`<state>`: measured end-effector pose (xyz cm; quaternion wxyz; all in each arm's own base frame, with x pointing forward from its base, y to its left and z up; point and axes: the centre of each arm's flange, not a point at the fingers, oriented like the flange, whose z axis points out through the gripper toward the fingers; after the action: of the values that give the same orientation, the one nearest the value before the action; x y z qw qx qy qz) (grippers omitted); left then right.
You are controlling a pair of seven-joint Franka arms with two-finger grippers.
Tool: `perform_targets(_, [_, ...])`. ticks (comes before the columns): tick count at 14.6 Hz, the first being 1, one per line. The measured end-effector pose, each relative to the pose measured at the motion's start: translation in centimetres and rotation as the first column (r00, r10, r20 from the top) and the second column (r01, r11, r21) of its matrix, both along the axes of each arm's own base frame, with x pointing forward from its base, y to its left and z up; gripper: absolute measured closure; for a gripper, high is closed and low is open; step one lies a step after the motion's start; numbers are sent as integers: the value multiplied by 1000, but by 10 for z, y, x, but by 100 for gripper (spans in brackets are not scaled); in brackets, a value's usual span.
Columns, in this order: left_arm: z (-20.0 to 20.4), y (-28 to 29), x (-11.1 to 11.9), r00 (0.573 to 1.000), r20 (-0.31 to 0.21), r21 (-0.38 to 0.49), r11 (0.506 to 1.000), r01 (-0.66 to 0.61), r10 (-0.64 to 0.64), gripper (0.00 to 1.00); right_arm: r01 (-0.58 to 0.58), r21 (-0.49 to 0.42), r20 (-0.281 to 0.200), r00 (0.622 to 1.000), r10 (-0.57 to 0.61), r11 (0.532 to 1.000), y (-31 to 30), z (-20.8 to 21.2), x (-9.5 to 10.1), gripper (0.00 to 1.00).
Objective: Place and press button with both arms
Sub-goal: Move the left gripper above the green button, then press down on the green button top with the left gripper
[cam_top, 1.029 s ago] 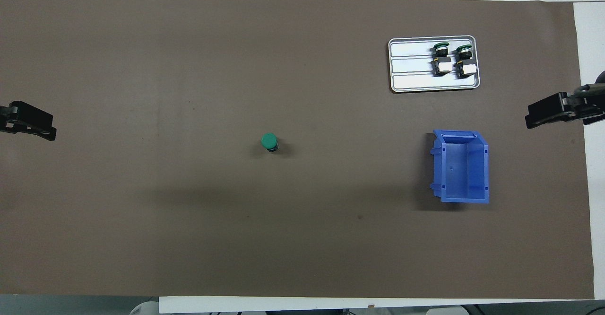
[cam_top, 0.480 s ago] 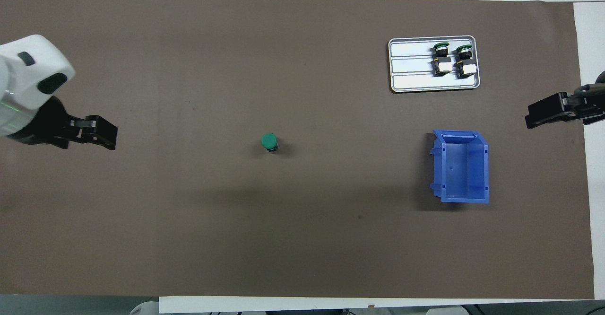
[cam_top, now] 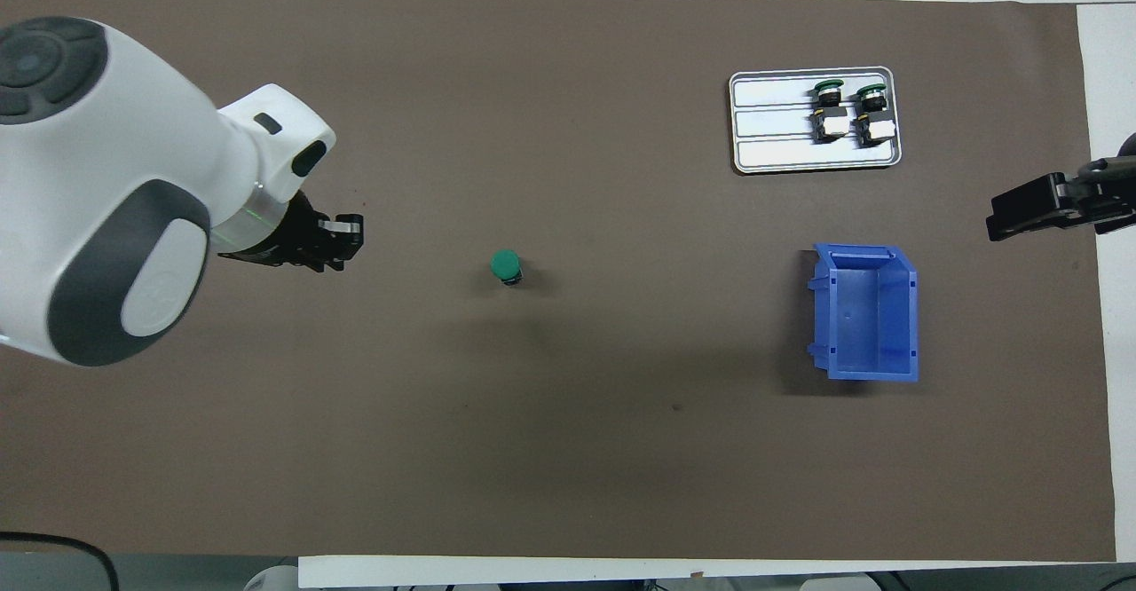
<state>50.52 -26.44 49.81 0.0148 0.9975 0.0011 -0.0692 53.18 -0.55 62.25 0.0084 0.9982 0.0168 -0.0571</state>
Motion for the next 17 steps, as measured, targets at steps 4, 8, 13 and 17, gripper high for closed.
perform_targets(4, [-48, -57, 3, 998, 16, -5, 998, -65, 65, 96, 0, 0, 0, 1000, 0, 1000, 0, 0, 0, 1])
perform_targets(8, [-74, -99, 3, 994, 30, -4, 994, -106, 106, 99, 0, 0, 0, 1000, 0, 1000, 0, 0, 0, 1])
perform_targets(13, [-100, -126, -5, 993, 30, 10, 993, -118, 117, 99, 0, 0, 0, 1000, 0, 1000, 0, 0, 0, 1])
perform_targets(17, [-115, -132, -6, 992, 39, 7, 993, -120, 120, 99, 0, 0, 0, 1000, 0, 1000, 0, 0, 0, 1])
